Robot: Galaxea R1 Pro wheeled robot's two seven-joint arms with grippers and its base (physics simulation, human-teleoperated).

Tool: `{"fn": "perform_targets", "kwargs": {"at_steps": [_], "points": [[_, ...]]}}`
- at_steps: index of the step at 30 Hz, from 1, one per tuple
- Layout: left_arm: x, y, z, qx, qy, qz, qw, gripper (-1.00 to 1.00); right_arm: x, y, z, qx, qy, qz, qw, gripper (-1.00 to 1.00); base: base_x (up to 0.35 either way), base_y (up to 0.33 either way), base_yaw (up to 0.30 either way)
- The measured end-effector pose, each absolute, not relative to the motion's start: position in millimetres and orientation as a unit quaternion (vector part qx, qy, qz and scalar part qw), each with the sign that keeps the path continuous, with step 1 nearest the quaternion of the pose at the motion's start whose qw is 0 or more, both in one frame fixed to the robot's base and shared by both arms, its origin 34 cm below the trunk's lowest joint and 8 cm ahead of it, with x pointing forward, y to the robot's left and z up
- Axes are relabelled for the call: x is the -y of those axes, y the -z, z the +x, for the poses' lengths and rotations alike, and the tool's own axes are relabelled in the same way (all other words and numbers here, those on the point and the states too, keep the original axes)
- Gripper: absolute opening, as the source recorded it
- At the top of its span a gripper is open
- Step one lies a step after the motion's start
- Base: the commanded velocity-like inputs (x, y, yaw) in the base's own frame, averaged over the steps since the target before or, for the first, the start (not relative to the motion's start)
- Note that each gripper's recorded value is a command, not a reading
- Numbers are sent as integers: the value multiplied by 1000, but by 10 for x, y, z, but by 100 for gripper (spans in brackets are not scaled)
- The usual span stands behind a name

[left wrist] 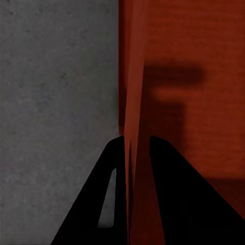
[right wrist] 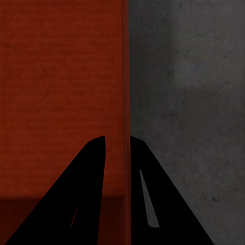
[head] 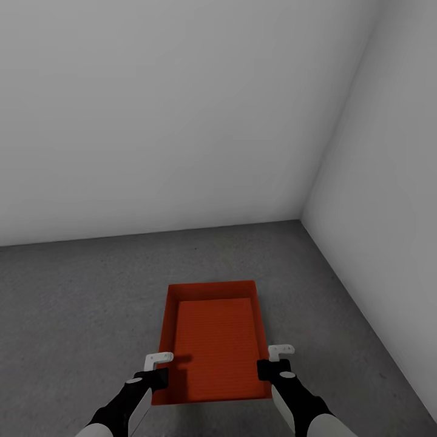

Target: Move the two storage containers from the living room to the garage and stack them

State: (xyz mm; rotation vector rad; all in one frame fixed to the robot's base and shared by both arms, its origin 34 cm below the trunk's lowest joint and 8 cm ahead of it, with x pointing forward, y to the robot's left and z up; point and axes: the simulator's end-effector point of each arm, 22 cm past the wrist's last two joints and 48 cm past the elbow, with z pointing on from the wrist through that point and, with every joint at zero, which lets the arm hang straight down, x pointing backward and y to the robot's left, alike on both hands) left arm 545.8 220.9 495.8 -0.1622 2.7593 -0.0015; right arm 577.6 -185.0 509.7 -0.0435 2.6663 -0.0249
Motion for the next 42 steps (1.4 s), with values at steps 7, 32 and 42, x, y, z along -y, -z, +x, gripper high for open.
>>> {"fn": "perform_targets", "kwargs": {"at_steps": [7,32,42], "points": [[-2211,-4958,5460,-980,1,-58,188,-100,1848,-5100,5782,-972,9,-17,236,-100,0,0,0],[-2205,-4799,5462,-980,1,-59,189,-100,1853,-4943,5793,-971,9,-18,236,-100,0,0,0],[-2209,-4798,5459,-980,1,-58,188,-100,1850,-4939,5782,-972,9,-17,236,-100,0,0,0]]}}
